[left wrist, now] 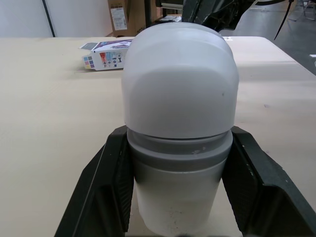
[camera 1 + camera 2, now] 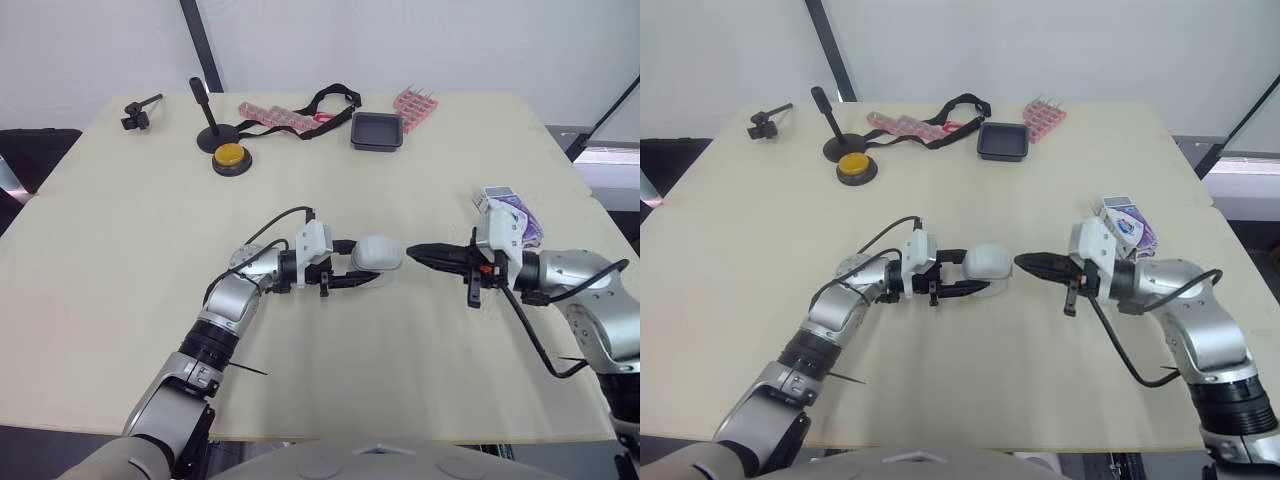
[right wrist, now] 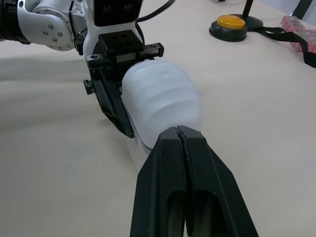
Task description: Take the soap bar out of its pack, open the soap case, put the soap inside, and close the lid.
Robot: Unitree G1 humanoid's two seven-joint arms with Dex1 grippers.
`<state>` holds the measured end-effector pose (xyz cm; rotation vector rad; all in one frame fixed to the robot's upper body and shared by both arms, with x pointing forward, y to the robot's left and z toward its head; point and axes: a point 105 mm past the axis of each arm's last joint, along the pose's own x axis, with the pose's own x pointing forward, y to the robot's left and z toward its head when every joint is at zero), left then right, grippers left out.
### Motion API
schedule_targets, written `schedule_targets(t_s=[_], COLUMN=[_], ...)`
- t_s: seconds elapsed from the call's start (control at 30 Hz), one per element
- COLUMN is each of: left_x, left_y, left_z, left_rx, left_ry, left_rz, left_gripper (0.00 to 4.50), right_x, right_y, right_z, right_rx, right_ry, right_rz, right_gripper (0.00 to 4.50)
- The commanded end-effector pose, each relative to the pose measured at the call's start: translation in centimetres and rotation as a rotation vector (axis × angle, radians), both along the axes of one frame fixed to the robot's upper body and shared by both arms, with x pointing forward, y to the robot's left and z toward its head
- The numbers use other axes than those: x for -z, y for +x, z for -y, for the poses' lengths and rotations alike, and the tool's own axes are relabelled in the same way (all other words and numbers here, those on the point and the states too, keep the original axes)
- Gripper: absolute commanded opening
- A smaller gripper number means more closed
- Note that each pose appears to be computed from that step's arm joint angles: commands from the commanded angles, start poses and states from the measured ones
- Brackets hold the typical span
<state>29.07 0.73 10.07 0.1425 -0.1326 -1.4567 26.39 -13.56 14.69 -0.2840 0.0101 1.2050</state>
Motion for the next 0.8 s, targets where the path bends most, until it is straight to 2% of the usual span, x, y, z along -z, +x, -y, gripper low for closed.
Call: schedule_targets(t_s=[0.03, 0.6, 0.8], left_x=[0.4, 0.5, 0.6], left_y=[0.1, 0.2, 0.1], left_z=[-0.2, -0.4, -0.4], left_rx=[-0.017, -0.026, -0.023], left_ry=[0.022, 0.030, 0.035], left_rz=[-0.005, -0.007, -0.009], left_gripper=[1.97, 1.97, 1.97], right_x=[-0.8, -1.1, -2.6], right_y=[-0.1, 0.7, 0.8], right_z=[-0.1, 0.5, 0.7], right_rx=[-0.024, 0.007, 0.008], right_ry=[-0.014, -0.014, 0.022], right_rz=[0.041, 0.051, 0.083], right_gripper=[0.04, 0.04, 0.04])
